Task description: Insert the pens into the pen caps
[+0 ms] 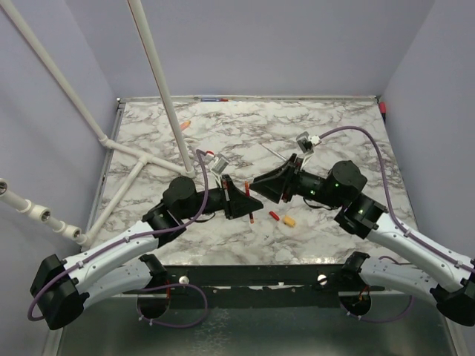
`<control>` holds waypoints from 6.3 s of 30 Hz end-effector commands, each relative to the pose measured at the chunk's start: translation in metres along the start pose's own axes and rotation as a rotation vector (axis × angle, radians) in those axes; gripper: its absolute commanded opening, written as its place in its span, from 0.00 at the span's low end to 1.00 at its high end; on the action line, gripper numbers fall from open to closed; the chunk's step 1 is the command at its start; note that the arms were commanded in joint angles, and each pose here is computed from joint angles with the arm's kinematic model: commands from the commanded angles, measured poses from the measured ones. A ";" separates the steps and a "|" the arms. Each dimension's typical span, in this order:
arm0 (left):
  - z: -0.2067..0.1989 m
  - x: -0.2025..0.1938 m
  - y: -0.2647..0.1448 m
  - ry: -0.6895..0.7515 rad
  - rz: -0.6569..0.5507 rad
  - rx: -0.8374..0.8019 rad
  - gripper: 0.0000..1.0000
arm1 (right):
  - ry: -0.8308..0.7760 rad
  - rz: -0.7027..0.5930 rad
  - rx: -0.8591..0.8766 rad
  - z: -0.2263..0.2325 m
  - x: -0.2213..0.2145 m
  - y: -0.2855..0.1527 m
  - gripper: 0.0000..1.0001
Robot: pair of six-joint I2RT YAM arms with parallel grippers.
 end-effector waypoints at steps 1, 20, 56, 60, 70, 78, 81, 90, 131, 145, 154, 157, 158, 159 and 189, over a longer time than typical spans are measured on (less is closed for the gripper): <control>0.015 0.002 -0.005 0.102 0.094 0.169 0.00 | -0.073 0.017 -0.172 -0.010 0.010 -0.011 0.44; 0.034 0.013 -0.050 0.444 0.329 0.450 0.00 | -0.102 0.332 -1.019 -0.133 -0.047 -0.054 0.51; 0.051 0.005 -0.070 0.469 0.260 0.567 0.00 | 0.279 0.062 -1.597 -0.230 -0.123 -0.049 0.52; 0.050 0.005 -0.071 0.469 0.256 0.565 0.00 | 0.280 0.048 -1.613 -0.234 -0.122 -0.046 0.50; 0.049 0.006 -0.072 0.472 0.250 0.562 0.00 | 0.292 0.066 -1.644 -0.242 -0.131 -0.049 0.46; 0.049 0.006 -0.072 0.469 0.252 0.563 0.00 | 0.297 0.078 -1.668 -0.247 -0.141 -0.055 0.42; 0.050 0.005 -0.072 0.468 0.253 0.564 0.00 | 0.299 0.078 -1.674 -0.249 -0.144 -0.057 0.41; 0.052 0.004 -0.071 0.466 0.262 0.571 0.00 | 0.289 0.095 -1.683 -0.254 -0.151 -0.060 0.35; 0.013 -0.009 -0.037 0.327 0.274 0.198 0.00 | -0.065 -0.055 -0.562 -0.087 -0.004 -0.012 0.01; -0.017 -0.020 -0.032 0.260 0.280 -0.082 0.00 | -0.135 -0.121 0.009 0.009 0.033 0.013 0.01; -0.026 -0.018 -0.034 0.251 0.250 -0.136 0.00 | -0.151 -0.112 0.162 0.029 0.025 0.016 0.01; -0.030 -0.017 -0.035 0.253 0.240 -0.159 0.00 | -0.144 -0.113 0.201 0.034 0.021 0.016 0.01; -0.031 -0.017 -0.035 0.254 0.238 -0.166 0.00 | -0.144 -0.113 0.213 0.036 0.020 0.016 0.01; -0.033 -0.016 -0.036 0.255 0.234 -0.173 0.00 | -0.143 -0.112 0.217 0.037 0.018 0.017 0.01; -0.051 -0.008 -0.045 0.275 0.141 -0.253 0.00 | -0.096 -0.165 0.291 0.054 0.000 0.016 0.01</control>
Point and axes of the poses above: each gripper's point midway between its finger pads, its own y axis out along the fingers, its own z axis along the line the jaws close on, x = y × z, the point moved 5 cm from there along -y, back along the fingers, and after that the axes turned 5 degrees about y, right-handed, at the moved point
